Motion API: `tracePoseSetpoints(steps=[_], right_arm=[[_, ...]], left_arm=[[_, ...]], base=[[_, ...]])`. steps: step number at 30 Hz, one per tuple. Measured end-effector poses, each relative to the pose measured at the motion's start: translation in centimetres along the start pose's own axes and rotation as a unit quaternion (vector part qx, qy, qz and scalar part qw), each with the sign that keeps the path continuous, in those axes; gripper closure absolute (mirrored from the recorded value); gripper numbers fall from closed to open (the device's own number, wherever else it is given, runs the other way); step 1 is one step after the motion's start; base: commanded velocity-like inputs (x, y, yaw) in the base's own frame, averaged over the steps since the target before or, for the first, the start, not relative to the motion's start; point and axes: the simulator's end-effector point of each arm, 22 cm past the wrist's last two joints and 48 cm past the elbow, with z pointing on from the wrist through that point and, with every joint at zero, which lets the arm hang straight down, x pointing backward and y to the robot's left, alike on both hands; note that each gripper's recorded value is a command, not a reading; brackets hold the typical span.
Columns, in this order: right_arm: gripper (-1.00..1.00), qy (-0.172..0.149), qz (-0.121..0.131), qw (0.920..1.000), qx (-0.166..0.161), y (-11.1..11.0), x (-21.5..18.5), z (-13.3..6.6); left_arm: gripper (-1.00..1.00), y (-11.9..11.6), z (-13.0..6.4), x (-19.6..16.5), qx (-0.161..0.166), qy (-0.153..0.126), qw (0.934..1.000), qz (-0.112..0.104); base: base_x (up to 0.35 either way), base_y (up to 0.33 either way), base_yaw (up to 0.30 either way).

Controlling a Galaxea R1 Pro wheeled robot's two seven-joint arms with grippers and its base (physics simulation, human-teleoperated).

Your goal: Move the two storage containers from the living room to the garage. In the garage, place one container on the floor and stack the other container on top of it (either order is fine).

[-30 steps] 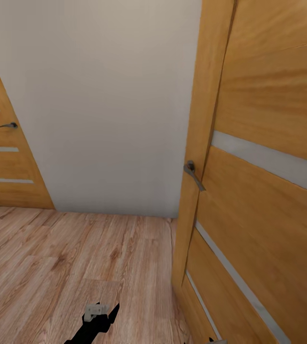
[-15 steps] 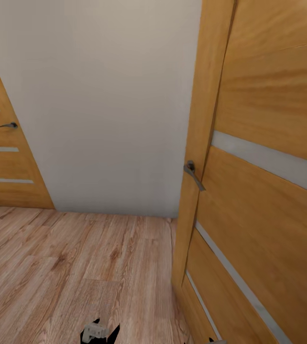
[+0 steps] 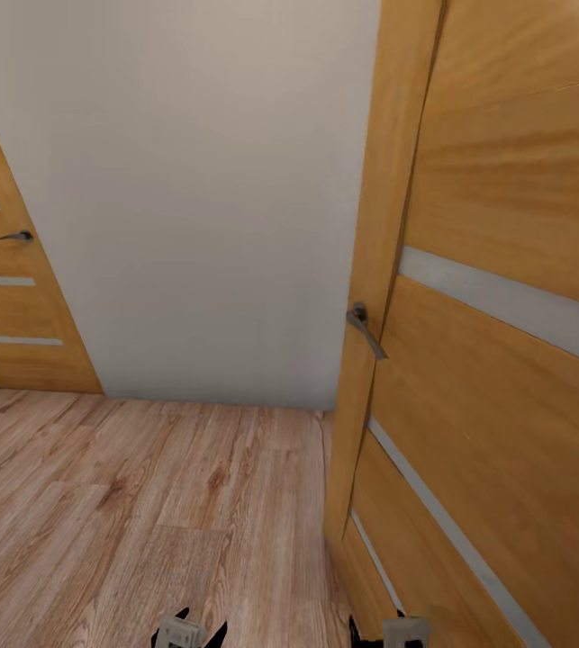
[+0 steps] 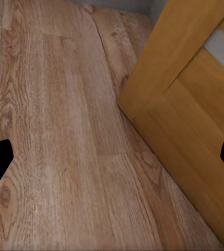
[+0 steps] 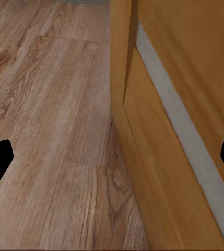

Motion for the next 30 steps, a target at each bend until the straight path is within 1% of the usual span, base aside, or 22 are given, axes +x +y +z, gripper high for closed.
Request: tracePoseSetpoints(steps=[1, 2, 3, 5, 7, 8, 11, 12, 13, 17, 22, 27, 30], right_arm=[[-1.00, -0.015, -0.001, 0.9996, 0.025, -1.2, -2.3, 1.3], [-1.00, -0.022, -0.002, 0.9990, 0.038, -1.8, -3.7, 2.1], [-1.00, -0.028, -0.009, 0.9982, 0.052, -2.3, -5.6, 3.2], [-1.00, -0.043, -0.005, 0.9966, 0.070, -2.9, -8.4, 4.4], [-1.00, -0.060, -0.006, 0.9940, 0.091, -4.3, -11.2, 5.4], [-1.00, -0.081, -0.001, 0.9915, 0.102, -4.9, -13.6, 5.8], [-1.00, -0.101, 0.002, 0.9876, 0.120, -5.6, -16.5, 6.4], [-1.00, -0.114, 0.005, 0.9850, 0.129, -6.1, -17.9, 6.4], [-1.00, -0.121, 0.008, 0.9830, 0.138, -6.6, -18.7, 6.4], [-1.00, -0.134, 0.011, 0.9791, 0.153, -7.4, -20.3, 6.5], [-1.00, -0.137, 0.013, 0.9774, 0.160, -7.9, -20.8, 6.5], [-1.00, -0.138, 0.011, 0.9772, 0.162, -8.0, -20.8, 6.5], [-1.00, -0.125, 0.007, 0.9795, 0.158, -7.5, -19.4, 6.5]], left_arm=[[-1.00, 0.0, 0.0, 0.0, 0.000, 0.000, 1.0000, 0.000], [-1.00, 0.0, 0.0, 0.0, 0.000, 0.000, 1.0000, 0.000], [-1.00, -0.1, 0.0, 0.0, 0.000, 0.000, 1.0000, 0.000], [-1.00, -0.1, 0.0, 0.0, 0.000, 0.000, 1.0000, 0.000], [-1.00, 0.0, 0.0, 0.0, 0.000, 0.000, 1.0000, -0.001], [-1.00, 0.0, 0.0, 0.0, -0.001, 0.000, 1.0000, -0.001], [-1.00, 0.0, 0.0, 0.1, -0.001, 0.001, 1.0000, -0.001], [-1.00, 0.0, 0.0, 0.1, -0.001, 0.001, 1.0000, -0.001], [-1.00, 0.0, 0.0, 0.1, -0.001, 0.001, 1.0000, -0.001], [-1.00, 0.0, 0.0, 0.1, -0.002, 0.001, 1.0000, -0.001], [-1.00, 0.0, 0.0, 0.1, -0.002, 0.001, 1.0000, -0.001], [-1.00, 0.0, 0.0, 0.1, -0.002, 0.001, 1.0000, -0.001], [-1.00, 0.0, 0.0, 0.1, -0.002, 0.001, 1.0000, -0.001]], base=[[0.000, 0.000, 0.000], [0.000, 0.000, 0.000], [0.000, 0.000, 0.000], [0.000, 0.000, 0.000], [0.000, 0.000, 0.000], [0.000, 0.000, 0.000], [0.000, 0.000, 0.000], [0.000, 0.000, 0.000], [0.000, 0.000, 0.000], [0.000, 0.000, 0.000], [0.000, 0.000, 0.000], [0.000, 0.000, 0.000], [0.000, 0.000, 0.000]])
